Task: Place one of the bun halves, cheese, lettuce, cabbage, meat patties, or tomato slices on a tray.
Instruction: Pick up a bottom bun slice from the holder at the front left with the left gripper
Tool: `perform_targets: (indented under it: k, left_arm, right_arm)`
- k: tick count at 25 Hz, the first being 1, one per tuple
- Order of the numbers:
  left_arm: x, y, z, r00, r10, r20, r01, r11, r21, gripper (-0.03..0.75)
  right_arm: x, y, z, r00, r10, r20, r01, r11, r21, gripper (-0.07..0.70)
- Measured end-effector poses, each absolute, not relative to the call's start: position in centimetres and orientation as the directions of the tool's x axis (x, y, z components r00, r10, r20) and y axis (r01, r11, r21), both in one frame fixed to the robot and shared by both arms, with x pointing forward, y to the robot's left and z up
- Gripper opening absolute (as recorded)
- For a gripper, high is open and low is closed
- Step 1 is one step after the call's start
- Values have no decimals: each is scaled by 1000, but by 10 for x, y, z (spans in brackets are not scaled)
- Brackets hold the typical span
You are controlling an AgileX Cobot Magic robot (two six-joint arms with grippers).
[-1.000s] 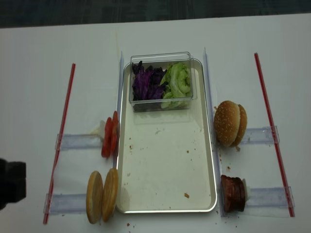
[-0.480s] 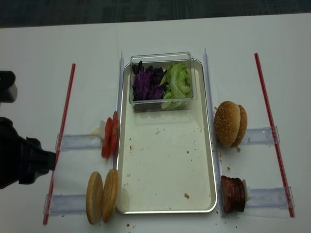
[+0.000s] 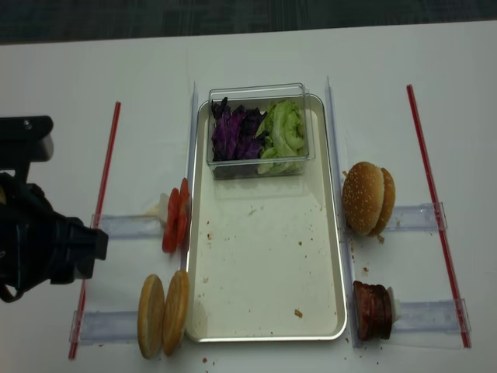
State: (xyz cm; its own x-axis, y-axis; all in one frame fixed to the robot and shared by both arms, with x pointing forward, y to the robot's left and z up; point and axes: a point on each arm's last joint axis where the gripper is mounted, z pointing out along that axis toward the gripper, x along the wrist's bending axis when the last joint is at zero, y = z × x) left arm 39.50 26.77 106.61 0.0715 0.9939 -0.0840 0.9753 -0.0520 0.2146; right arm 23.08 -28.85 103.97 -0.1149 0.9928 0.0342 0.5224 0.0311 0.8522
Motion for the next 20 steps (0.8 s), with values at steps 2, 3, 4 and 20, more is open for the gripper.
perform_targets:
  k: [2, 3, 4, 20]
  left_arm:
    - [395, 268, 1066, 71, 994, -86, 975, -51, 214, 340]
    - [395, 267, 1066, 71, 994, -88, 976, -51, 214, 340]
    - [395, 267, 1066, 71, 994, -88, 976, -51, 214, 340]
    - [391, 211, 1062, 182, 976, -120, 975, -163, 152, 349]
  right_arm:
    - [231, -288, 1040, -115, 993, 34, 522, 31, 852, 405]
    - [231, -288, 1040, -115, 993, 34, 522, 31, 852, 405]
    - [231, -288, 1040, -115, 993, 34, 522, 31, 852, 405]
    - [231, -288, 1040, -114, 993, 36, 523, 29, 852, 405]
